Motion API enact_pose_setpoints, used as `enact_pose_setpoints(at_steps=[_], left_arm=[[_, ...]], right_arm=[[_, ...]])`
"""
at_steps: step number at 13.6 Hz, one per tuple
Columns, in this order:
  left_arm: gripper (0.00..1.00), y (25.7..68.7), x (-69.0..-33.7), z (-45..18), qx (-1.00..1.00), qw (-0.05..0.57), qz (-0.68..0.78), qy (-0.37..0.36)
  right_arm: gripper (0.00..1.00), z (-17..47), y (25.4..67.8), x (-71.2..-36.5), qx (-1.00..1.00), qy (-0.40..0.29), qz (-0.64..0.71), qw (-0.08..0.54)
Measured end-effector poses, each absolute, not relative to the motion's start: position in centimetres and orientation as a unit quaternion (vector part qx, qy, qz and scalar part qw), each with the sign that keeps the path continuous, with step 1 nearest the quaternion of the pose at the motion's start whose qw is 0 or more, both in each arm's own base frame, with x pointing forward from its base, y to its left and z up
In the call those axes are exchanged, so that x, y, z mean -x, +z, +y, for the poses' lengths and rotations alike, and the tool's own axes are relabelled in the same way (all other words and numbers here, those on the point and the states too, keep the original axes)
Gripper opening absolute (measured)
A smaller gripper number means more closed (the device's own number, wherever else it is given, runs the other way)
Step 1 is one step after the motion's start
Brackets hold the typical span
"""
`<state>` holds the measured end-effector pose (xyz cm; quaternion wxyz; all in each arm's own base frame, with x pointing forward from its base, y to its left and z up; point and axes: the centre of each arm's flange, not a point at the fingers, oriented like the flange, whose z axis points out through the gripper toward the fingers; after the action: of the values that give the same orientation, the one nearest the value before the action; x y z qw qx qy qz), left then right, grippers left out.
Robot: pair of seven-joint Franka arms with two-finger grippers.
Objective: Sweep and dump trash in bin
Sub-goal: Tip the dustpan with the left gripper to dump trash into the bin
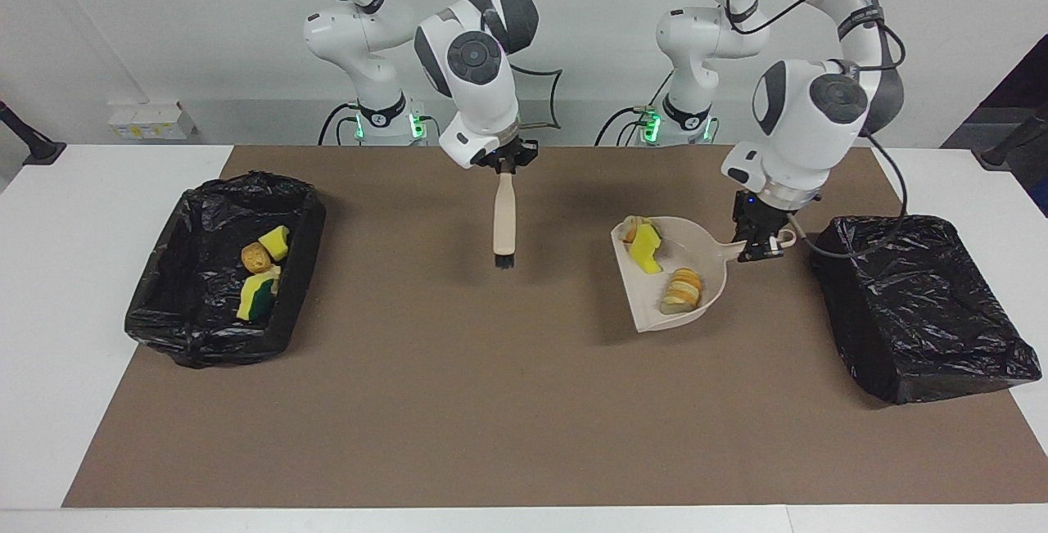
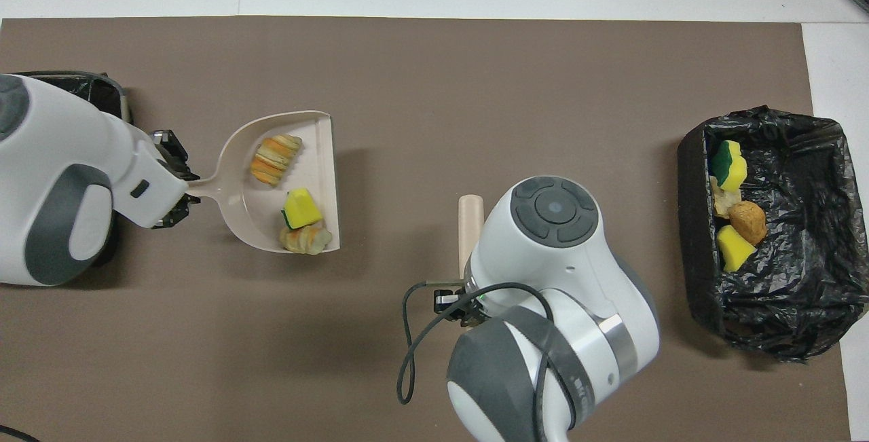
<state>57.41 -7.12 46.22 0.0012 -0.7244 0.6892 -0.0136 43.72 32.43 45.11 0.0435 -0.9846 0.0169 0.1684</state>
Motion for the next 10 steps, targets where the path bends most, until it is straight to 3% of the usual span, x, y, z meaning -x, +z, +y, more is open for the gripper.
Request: enact_pose_setpoints(at_steps=[3, 10], left_arm=[[0.31, 48.5, -58.7, 0.3, 0.726, 0.009, 0.686, -0.041], [0.31, 52.9, -59.1, 19.0, 0.71, 0.028, 0.702, -0.043]], right_arm=[[0.26, 34.3, 44.5, -40.6, 0.982, 0.183, -0.003, 0.045], [0.26, 35.8, 38.6, -37.6, 0.984, 0.174, -0.01, 0.041]])
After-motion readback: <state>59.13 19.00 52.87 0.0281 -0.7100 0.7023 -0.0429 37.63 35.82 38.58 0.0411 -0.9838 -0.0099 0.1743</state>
